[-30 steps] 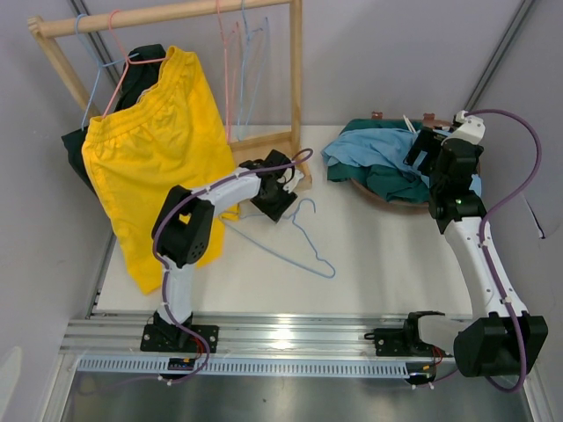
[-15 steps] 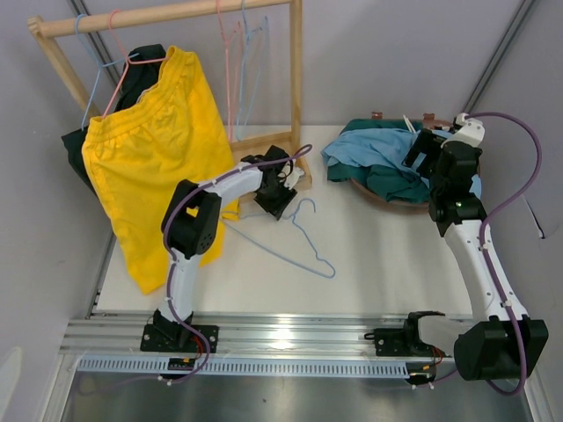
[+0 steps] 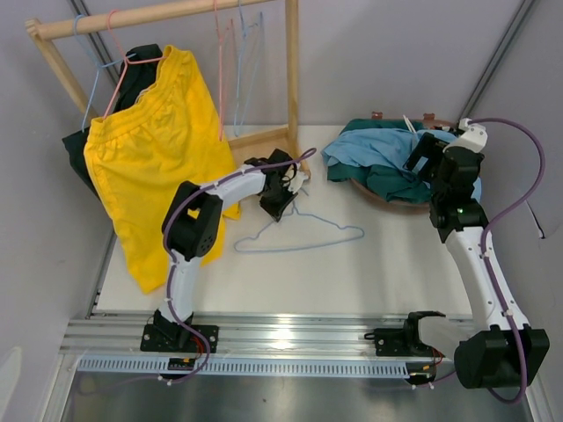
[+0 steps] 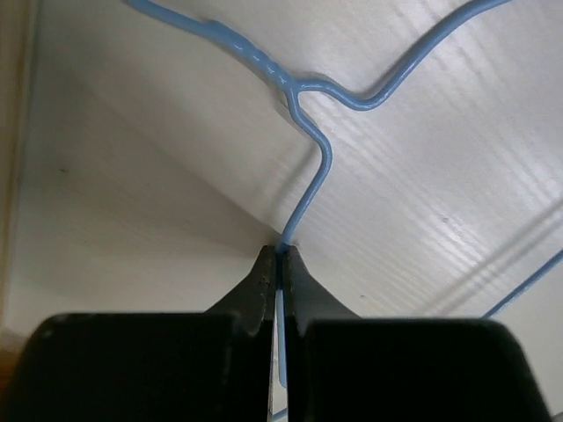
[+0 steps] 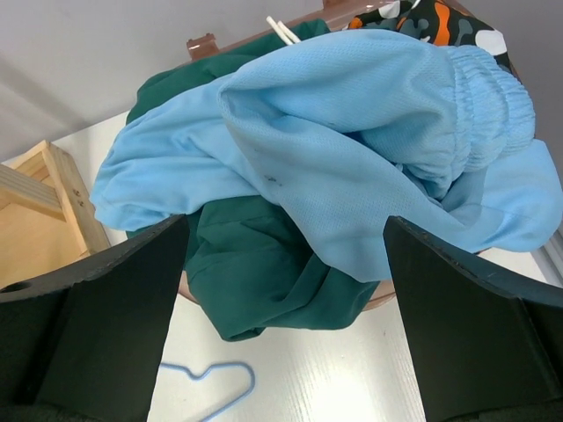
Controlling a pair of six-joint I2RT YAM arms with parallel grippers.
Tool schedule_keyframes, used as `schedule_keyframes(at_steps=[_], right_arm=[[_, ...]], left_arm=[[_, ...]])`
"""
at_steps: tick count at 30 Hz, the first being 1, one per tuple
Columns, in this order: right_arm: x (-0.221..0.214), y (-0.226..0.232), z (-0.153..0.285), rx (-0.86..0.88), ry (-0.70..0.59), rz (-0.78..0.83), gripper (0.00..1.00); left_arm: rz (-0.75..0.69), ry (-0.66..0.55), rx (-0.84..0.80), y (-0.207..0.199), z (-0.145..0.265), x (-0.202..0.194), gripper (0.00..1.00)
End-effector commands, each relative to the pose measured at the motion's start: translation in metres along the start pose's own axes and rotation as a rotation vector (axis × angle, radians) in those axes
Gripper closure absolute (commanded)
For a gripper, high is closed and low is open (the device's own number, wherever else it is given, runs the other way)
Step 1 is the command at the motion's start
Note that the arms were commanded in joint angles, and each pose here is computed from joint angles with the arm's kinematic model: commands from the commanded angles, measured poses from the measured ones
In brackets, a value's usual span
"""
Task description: Remove the shorts from the hanger
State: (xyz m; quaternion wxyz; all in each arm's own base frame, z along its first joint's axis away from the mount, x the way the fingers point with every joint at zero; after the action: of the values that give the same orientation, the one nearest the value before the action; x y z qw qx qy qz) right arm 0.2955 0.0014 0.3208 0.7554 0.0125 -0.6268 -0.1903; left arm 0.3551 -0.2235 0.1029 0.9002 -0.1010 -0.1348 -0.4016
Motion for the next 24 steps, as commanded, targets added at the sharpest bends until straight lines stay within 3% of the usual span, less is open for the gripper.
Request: schedule_keyframes(at_steps=[1,8,14,19,24], right_arm=[[0.007,-0.002,0.011,0.0,-0.038,-0.034,0.01],[0.023,-0.006,0.036,0.001,-0.089,-0.034,0.01],[0.028,-0.006,0.05,0.017,-0.112,-0.065,0.01],[0.028,-0.004,0.056,0.045,-0.109,-0.098,0.01],[0.025,-0.004,0.061,0.062,-0.098,-0.103,0.01]], left_arm=[[0.003,-0.092,-0.071,-0.037,0.028,0.014,1.0],[-0.023,-0.279,-0.067,-0.098,0.102,0.028,1.0],[0.021,-0.49,0.071,-0.12,0.206,0.035,1.0],[0.169,-0.717,0.336,-0.108,0.315,0.022,1.0],[0.266,-0.975,0.471,-0.103,0.407,0.0,1.0]])
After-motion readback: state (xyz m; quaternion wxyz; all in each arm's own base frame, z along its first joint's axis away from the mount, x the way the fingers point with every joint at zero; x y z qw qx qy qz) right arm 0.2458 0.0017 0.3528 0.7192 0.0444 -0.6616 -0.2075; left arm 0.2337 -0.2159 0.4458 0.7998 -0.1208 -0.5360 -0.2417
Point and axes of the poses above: each gripper's point midway between its finger pads, its own z axis back along the fingers, its own y axis along the line the jaws close on, x = y × z, the point moved 9 cm from there along z, back along the fingers, and after that the axes turned 3 degrees about -z, right-handed, at the moved point
